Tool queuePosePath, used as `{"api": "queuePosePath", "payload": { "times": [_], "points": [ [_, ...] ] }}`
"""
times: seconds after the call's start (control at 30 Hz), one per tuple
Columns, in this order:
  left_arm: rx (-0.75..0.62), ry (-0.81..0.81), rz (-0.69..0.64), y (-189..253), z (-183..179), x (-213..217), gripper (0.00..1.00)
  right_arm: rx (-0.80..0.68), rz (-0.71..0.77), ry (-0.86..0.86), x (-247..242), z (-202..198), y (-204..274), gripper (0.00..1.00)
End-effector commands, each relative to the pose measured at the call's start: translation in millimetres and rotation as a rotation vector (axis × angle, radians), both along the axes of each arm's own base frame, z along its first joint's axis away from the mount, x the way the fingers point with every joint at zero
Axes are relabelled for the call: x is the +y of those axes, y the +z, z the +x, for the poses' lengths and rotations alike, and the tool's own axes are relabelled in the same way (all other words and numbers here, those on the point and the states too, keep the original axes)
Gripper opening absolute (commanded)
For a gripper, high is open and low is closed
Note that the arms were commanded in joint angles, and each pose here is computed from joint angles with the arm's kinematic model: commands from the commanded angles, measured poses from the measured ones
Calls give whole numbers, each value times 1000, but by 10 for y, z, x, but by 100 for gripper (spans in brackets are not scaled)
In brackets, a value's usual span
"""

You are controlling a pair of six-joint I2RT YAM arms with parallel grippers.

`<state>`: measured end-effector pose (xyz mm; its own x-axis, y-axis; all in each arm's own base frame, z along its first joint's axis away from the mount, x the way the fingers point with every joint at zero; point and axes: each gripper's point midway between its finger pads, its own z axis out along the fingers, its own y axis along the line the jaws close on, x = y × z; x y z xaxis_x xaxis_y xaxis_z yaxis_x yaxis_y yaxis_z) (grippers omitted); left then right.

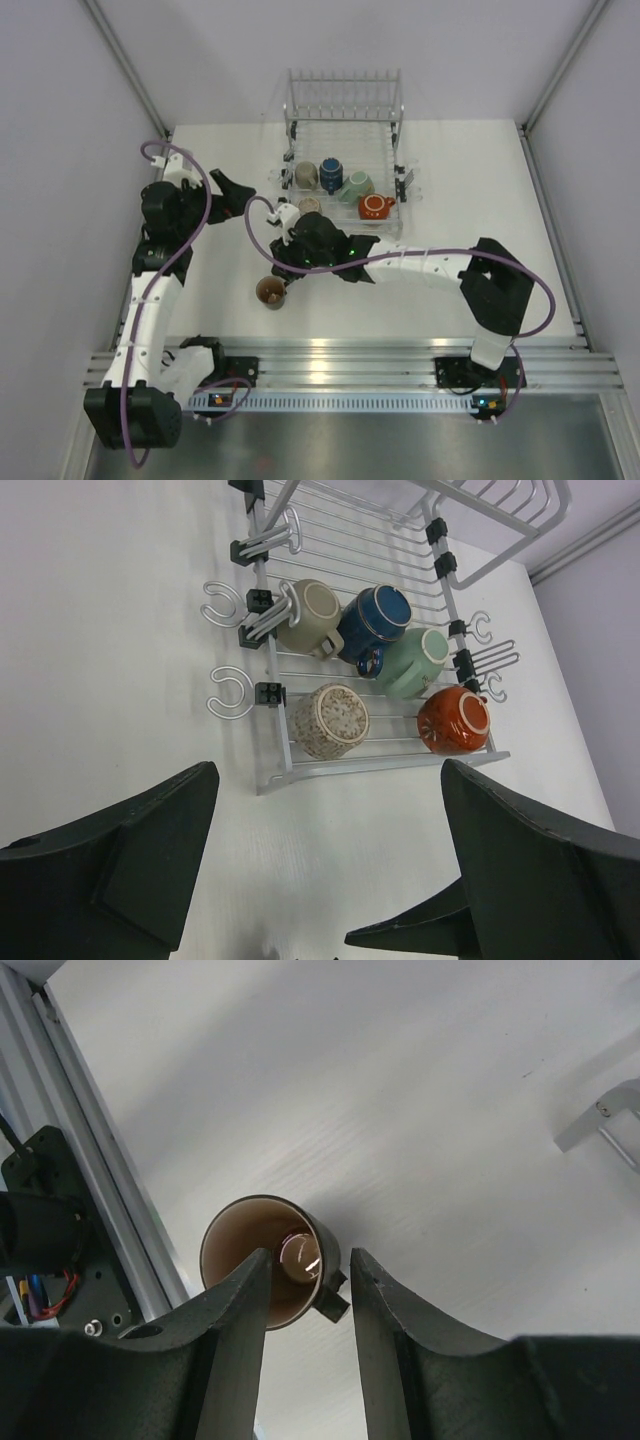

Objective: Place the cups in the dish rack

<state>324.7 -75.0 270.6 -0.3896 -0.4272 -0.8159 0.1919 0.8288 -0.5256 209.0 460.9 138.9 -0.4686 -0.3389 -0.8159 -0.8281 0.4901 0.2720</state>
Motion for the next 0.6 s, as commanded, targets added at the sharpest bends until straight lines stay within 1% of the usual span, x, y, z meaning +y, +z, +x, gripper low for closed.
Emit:
{"api": "queuePosePath", "payload": {
  "times": [0.0, 0.4, 0.57],
  "points": [
    [-48, -30, -9, 136, 37, -44, 98, -3, 13, 42, 91, -141, -10, 38],
    [-37, -31, -7, 124, 57, -39, 98, 25, -20, 71, 137, -278, -298, 38],
    [-33, -33, -7, 112, 56, -41, 98, 23, -16, 81, 199, -283, -339, 38]
  ]
}}
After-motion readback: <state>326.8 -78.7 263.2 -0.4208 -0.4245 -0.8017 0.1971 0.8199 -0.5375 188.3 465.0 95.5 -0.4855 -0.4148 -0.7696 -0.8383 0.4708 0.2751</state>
